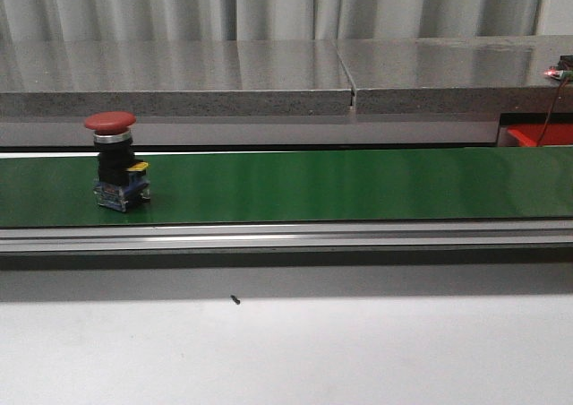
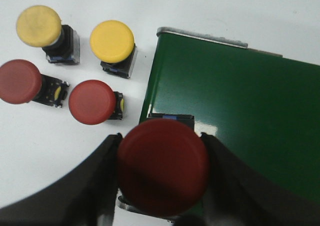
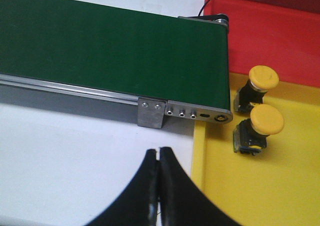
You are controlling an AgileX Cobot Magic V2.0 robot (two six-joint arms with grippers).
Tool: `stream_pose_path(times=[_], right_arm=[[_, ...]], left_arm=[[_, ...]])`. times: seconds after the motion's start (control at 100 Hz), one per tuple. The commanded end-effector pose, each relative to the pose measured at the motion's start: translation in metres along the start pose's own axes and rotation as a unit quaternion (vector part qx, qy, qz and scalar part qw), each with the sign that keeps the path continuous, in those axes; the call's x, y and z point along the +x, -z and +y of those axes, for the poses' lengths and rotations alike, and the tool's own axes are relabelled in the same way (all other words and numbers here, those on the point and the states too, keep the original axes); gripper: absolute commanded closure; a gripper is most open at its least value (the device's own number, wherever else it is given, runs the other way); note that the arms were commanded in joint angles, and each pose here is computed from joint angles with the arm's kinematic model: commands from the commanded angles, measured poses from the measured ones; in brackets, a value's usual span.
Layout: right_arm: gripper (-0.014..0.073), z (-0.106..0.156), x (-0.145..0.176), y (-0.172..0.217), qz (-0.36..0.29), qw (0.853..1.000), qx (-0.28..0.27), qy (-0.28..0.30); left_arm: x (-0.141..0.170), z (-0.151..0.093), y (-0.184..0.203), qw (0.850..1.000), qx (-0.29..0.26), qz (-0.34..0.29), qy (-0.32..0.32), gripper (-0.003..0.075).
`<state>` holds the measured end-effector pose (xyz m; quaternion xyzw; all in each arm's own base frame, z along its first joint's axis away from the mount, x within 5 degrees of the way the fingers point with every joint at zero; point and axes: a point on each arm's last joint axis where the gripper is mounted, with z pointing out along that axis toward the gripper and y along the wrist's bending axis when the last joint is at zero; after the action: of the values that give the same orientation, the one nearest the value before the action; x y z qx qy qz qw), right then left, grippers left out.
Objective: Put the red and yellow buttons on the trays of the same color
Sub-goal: 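Grasp a second red button with the left gripper, carry it over belt, then set the second red button on the belt and open the left gripper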
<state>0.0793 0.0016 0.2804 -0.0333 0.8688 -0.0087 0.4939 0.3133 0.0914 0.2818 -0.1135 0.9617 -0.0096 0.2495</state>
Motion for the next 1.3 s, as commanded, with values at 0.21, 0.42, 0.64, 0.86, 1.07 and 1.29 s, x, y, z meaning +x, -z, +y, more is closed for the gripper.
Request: stream_pose_path(times=[0.21,0.42,0.64,0.86,1.07,1.29], right_arm=[[0.0661,-0.001,-0.012,0.004,-0.039,0.999,0.006,-0.002],[0.0661,-0.001,-0.012,0.004,-0.039,0.999,0.006,-0.002],[0.0661,-0.001,-0.012,0.004,-0.039,0.999,0.006,-0.002],[0.0661,-0.001,-0.012,0.004,-0.039,0.999,0.006,-0.002],[0.0661,-0.001,-0.012,0.004,-0.039,0.999,0.006,-0.002],[0.0661,-0.001,-0.012,0.004,-0.039,0.999,0.006,-0.002]], left_arm=[[-0.007,-0.006,-0.007,1.000,0.007,-0.007,-0.004,0.0495],[-0.003,-0.007,-0.012,1.000,0.016,0.020,0.001,0.0405],[-0.003,-0.016,-0.005,0.998,0.064,0.017,0.014,0.0098],[-0.003,-0.027,0.024,0.995,0.101,-0.018,-0.003,0.0101],[0.006,-0.033,0.062,0.993,0.100,-0.062,-0.026,0.0198],[0.039,-0.038,0.096,0.990,0.099,-0.097,-0.040,0.0673]])
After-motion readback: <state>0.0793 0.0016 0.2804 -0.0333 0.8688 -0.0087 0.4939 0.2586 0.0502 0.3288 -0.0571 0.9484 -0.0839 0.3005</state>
